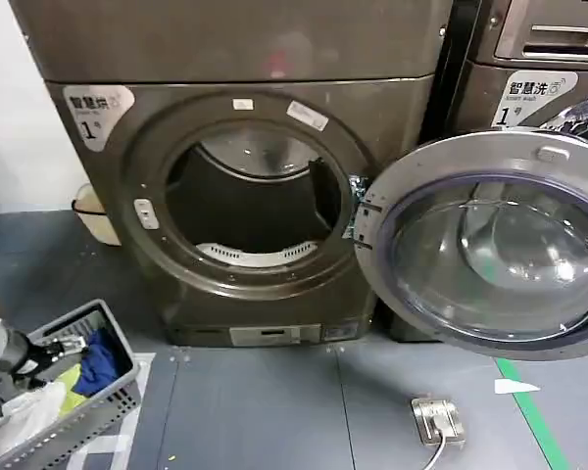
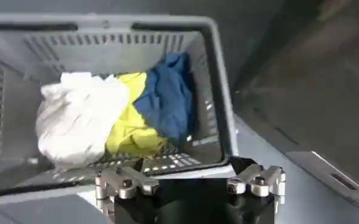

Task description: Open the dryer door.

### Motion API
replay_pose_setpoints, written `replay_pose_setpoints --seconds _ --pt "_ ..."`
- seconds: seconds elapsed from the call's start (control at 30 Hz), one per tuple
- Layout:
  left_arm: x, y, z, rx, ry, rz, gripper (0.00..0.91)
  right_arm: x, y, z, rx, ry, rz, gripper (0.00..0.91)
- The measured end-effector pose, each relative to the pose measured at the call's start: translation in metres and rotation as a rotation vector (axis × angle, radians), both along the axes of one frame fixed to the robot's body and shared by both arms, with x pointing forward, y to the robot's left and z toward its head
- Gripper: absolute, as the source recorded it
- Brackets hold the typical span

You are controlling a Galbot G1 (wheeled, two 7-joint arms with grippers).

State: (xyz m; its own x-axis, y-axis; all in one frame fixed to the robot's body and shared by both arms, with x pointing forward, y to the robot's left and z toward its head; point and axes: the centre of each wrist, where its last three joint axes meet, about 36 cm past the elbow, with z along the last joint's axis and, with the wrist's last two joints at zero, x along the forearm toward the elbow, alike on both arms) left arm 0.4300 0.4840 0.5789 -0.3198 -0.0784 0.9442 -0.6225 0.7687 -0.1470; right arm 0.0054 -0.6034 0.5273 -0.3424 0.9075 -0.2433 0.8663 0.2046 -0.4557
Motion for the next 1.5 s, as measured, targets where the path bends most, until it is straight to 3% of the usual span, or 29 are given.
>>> replay_pose_setpoints --seconds 0.47,0.93,1.5 --pt "0.016 0.048 -0.013 -0.071 0.076 0.112 0.907 0.0 0.0 -0.003 -0.007 0.01 0.042 0.907" --pt "0.018 0.074 -0.039 -0.098 0.101 0.197 0.907 -0.006 -0.001 -0.008 -0.017 0.017 0.039 0.907" --pt "0.024 0.079 -0.042 -0.105 0.1 0.211 0.907 -0.007 -0.001 -0.009 -0.021 0.017 0.039 0.907"
